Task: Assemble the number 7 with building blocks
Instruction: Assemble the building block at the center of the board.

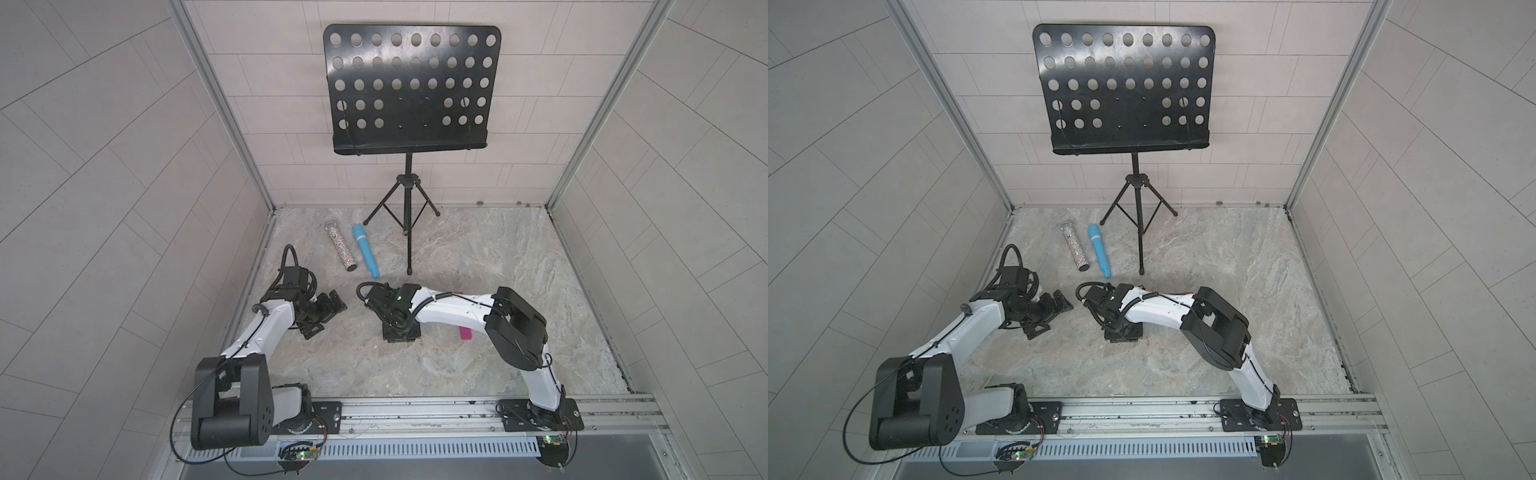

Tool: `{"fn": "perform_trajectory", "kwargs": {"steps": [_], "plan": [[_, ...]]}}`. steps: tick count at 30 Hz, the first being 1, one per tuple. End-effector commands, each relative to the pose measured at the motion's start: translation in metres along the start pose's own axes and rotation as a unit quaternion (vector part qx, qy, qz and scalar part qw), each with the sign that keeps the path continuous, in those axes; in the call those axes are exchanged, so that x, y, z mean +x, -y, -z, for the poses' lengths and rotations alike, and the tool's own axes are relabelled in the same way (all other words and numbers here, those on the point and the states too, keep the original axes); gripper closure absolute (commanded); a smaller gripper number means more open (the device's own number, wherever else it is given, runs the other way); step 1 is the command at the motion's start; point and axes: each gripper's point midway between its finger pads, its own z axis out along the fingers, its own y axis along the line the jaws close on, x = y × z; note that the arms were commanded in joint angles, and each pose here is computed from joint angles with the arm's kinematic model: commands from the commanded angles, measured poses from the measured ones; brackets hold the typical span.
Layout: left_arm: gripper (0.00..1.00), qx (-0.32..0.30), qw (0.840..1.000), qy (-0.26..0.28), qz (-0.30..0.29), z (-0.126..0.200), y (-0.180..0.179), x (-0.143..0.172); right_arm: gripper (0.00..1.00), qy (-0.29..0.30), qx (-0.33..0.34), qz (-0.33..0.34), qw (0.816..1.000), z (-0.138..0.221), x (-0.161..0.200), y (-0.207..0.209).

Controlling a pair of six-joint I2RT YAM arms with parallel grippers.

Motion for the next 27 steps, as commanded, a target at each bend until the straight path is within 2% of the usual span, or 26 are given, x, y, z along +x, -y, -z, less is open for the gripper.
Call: {"fn": "perform_trajectory", "kwargs": {"steps": [1,22,27], "plan": [[0.00,-0.005,1.000,-0.001,-0.001,-0.002,-0.003,0.002,0.65,0.014,0.045,-0.011,0.999,-0.016,-0.011,0.020],[0.00,-0.006,1.000,-0.001,0.000,-0.003,-0.003,0.002,0.64,0.058,0.036,-0.026,0.997,0.023,-0.029,0.034],[0.00,-0.007,1.000,-0.005,0.002,-0.004,-0.004,0.002,0.64,0.035,0.025,-0.016,0.999,0.010,-0.020,0.021]]}}
